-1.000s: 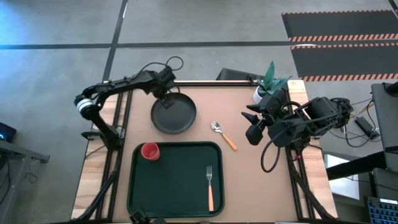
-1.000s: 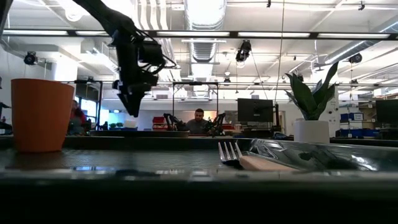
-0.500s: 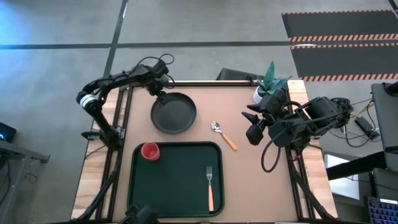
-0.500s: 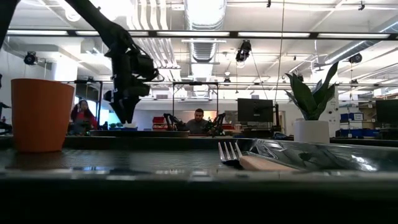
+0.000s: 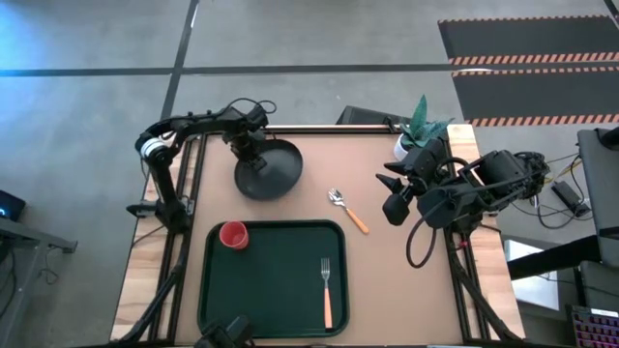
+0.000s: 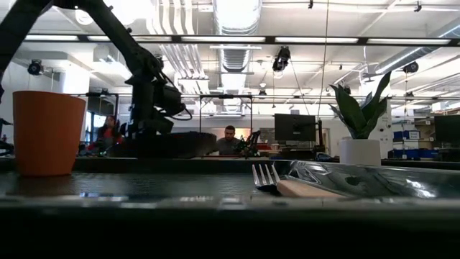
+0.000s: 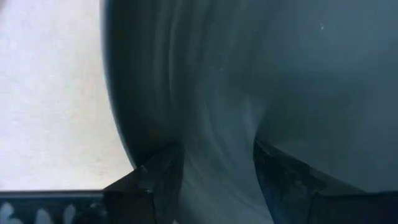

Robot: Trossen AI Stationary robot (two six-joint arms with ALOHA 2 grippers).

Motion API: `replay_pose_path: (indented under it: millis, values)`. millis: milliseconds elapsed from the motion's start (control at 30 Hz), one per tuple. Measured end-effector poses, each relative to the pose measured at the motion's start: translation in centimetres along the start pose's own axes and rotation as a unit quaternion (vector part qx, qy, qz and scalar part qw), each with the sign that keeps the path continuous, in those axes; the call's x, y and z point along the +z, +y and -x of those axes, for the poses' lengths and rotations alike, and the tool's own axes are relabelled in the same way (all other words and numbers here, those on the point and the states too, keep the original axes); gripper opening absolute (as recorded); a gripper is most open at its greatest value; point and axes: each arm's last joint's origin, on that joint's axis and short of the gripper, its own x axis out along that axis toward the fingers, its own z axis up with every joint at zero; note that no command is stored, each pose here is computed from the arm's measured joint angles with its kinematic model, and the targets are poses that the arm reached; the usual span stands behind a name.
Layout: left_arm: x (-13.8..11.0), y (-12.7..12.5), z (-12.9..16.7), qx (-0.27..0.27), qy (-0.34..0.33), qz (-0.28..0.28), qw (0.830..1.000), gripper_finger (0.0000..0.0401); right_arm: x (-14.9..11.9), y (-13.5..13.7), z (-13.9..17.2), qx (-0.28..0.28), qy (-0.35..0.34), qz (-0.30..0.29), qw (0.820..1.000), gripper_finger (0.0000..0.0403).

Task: Pick and place plate/cup/fork/spoon on tray
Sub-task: Put the black plate on the center of the black tray

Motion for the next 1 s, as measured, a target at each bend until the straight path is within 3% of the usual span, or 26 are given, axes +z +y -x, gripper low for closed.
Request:
replay_pose_path:
  millis: [233,433,667,1000]
  values:
    - [-0.1,-0.1,0.8,0.002,-0.013,0.003,1.000,0.0119,0.0,0.0,0.0,0.002,0.002,0.000,1.000,0.0128]
    - [-0.7,-0.3,3.5,0.007,-0.059,0.011,0.998,0.0111,0.0,0.0,0.0,0.002,0.002,0.007,1.000,0.0128]
    - [-0.7,0.0,5.2,0.061,-0.109,0.015,0.992,0.0135,0.0,0.0,0.0,0.002,0.002,0.009,1.000,0.0128]
    - [-0.6,0.5,4.0,0.054,-0.094,0.035,0.993,0.0184,0.0,0.0,0.0,0.002,0.002,0.009,1.000,0.0128]
